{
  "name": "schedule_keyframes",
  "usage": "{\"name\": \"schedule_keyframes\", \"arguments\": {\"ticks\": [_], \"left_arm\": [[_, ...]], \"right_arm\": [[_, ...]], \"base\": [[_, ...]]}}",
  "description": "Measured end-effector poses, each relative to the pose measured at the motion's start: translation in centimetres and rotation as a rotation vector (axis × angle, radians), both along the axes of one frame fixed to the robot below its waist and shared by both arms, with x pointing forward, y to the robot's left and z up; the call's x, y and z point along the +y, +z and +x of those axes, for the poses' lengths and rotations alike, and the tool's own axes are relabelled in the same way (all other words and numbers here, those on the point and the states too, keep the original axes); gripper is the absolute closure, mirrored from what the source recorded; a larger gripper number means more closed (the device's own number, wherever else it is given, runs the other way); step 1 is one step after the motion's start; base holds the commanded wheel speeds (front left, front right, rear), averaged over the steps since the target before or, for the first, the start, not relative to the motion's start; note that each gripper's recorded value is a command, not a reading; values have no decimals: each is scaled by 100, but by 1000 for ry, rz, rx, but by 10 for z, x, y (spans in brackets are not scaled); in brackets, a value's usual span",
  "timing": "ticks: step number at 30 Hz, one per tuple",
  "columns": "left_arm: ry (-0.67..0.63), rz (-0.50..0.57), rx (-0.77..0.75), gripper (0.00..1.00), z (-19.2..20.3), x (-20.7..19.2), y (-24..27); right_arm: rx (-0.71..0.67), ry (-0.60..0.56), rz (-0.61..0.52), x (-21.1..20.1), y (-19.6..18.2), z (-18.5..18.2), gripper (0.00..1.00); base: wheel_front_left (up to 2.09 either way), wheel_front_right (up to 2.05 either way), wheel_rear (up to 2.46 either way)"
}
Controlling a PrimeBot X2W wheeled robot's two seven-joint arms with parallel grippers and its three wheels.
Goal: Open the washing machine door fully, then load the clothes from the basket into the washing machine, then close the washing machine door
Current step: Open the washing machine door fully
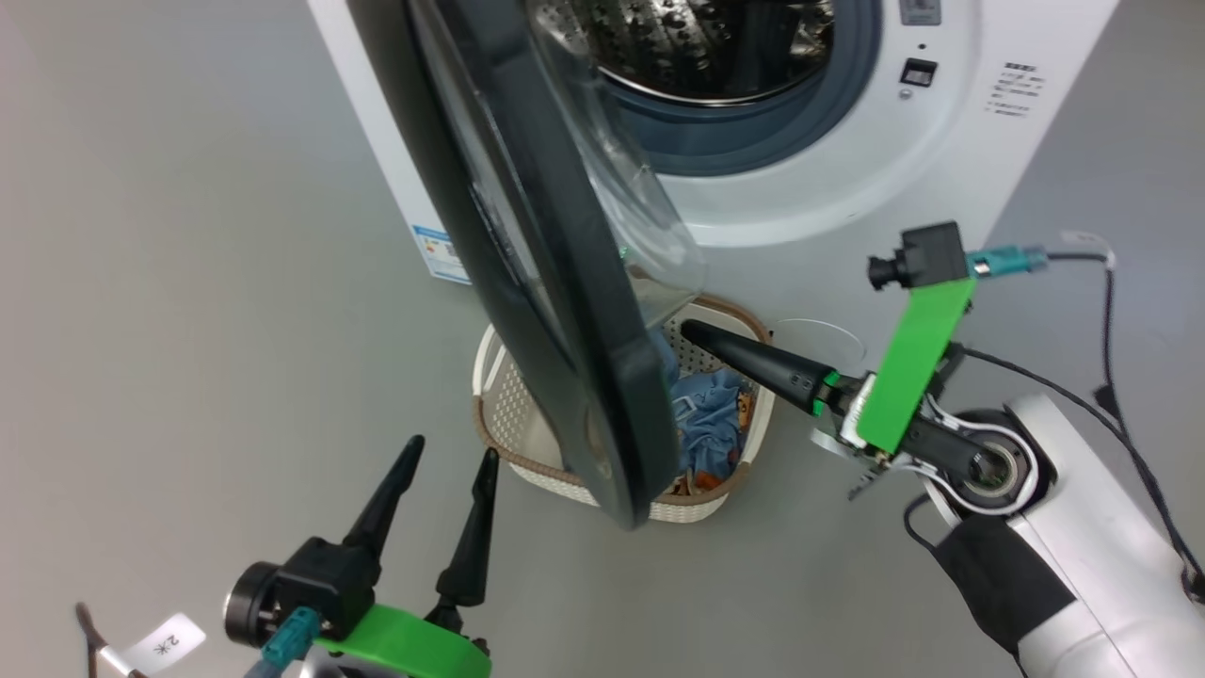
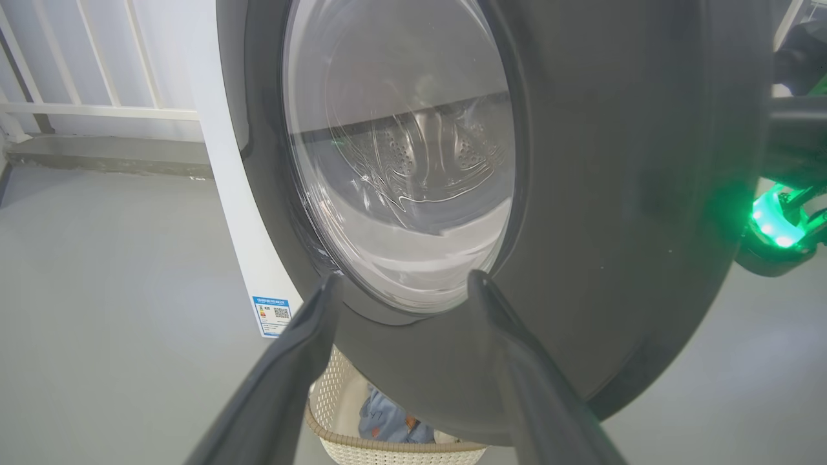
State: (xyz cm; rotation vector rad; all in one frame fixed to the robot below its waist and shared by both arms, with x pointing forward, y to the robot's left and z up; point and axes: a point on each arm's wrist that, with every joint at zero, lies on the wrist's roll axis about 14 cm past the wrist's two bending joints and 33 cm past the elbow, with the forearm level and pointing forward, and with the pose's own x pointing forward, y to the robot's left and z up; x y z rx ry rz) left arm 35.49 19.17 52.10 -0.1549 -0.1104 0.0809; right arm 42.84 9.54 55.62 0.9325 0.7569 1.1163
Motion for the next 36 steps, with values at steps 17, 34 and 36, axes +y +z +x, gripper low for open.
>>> {"name": "schedule_keyframes", "arguments": {"ticks": [17, 34, 36], "left_arm": [[-103, 24, 7, 0, 16, -19, -7], [-141, 22, 16, 0, 7, -28, -12], [-142, 20, 19, 0, 4, -28, -13]], "right_arm": [[49, -389, -157, -128, -62, 6, 0], [-89, -752, -346, -236, -94, -18, 0], [-111, -783, -378, -247, -100, -24, 0]], "base": [[0, 0, 0], [0, 0, 0], [0, 0, 0]]}}
